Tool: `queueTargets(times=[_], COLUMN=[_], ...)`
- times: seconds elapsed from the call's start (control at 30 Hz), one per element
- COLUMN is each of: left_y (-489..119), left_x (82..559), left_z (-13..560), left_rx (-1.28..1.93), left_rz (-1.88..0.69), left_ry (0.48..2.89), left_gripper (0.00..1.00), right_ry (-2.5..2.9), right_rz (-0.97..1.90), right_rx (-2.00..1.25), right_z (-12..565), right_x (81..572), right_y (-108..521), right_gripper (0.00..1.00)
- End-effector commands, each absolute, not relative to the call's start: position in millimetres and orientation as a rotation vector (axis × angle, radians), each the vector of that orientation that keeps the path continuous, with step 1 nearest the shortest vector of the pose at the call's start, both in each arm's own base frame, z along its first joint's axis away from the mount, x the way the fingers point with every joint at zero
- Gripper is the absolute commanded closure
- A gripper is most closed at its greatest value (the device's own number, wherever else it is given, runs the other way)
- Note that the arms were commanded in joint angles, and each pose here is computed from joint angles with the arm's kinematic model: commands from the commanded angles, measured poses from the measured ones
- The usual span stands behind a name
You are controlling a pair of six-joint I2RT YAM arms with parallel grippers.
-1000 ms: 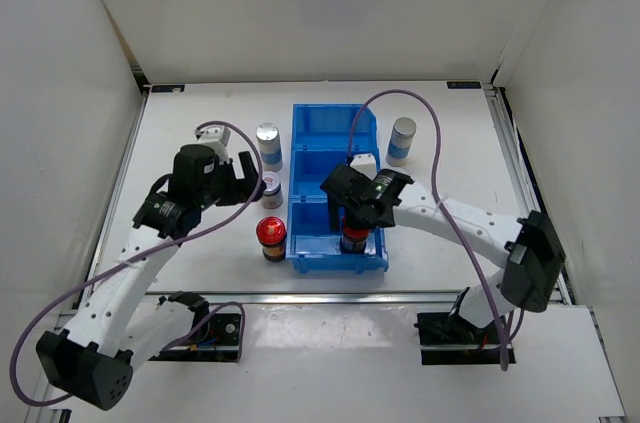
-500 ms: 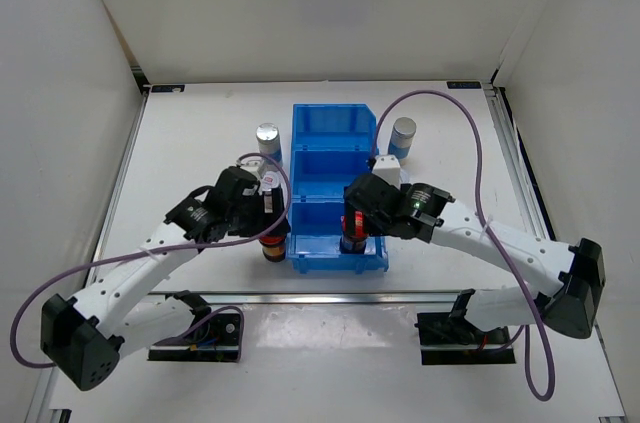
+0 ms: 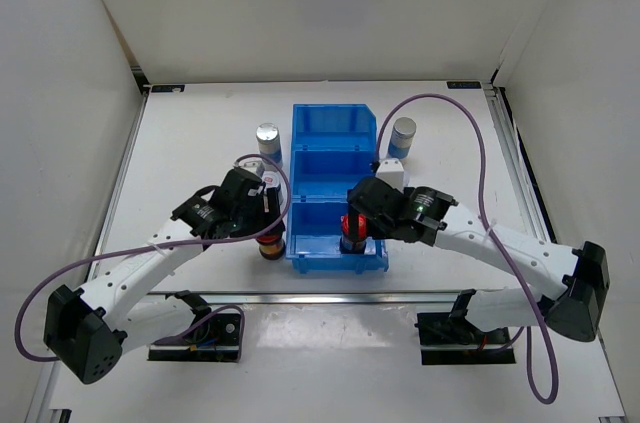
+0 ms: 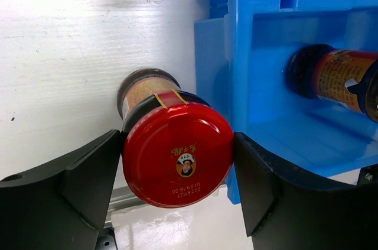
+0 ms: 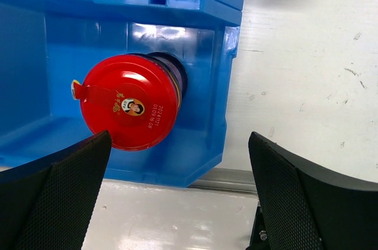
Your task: Organize the condiment bottles
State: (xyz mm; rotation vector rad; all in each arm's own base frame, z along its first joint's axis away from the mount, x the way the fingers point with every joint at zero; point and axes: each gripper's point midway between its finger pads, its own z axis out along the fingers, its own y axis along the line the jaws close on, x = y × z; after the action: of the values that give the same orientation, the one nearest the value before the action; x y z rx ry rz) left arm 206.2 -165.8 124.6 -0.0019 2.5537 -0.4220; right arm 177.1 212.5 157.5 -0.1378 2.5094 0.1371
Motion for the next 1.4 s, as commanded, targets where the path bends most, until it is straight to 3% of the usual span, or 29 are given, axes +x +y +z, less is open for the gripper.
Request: queueTargets(times=[0.0, 0.17, 0.2, 0.3, 0.6, 0.83, 1.03, 1.37], left_y=[-156, -154, -152, -146, -145, -191, -237, -272], left_x=[207, 211, 213, 217, 231, 230, 223, 216], left_z=[122, 136, 143, 155, 241, 312, 311, 250], left_rx=[-0.019, -0.030, -0.037, -0.054, -0.078, -0.050, 0.026, 0.055], left_rz=[-0.358, -0.350, -0.335, -0.289, -0.319, -0.576, -0.660, -0.642], left_ry=[2.551, 2.521, 2.510, 2.495, 2.346, 2.242, 2.269, 2.331], left_gripper=[0.36, 0.62, 0.73, 0.89, 0.89, 0.89, 0.89, 0.89], right_ry=[2.463, 2.463, 2.468, 2.467, 2.433, 2.363, 2.299, 2.281], right_rz=[0.157, 0.157, 0.148, 0.135, 0.123, 0.072, 0.090, 0.106], right_rx=[-0.081, -0.081, -0.085, -0.073, -0.032, 0.049, 0.107, 0.128], right_z=[166, 166, 163, 163, 171, 185, 198, 200], right_x=[181, 181, 180, 180, 180, 181, 178, 173], right_y=[209, 209, 207, 205, 192, 163, 140, 127], right_gripper=[0.00, 0.00, 0.00, 0.00, 0.00, 0.00, 0.00, 0.00])
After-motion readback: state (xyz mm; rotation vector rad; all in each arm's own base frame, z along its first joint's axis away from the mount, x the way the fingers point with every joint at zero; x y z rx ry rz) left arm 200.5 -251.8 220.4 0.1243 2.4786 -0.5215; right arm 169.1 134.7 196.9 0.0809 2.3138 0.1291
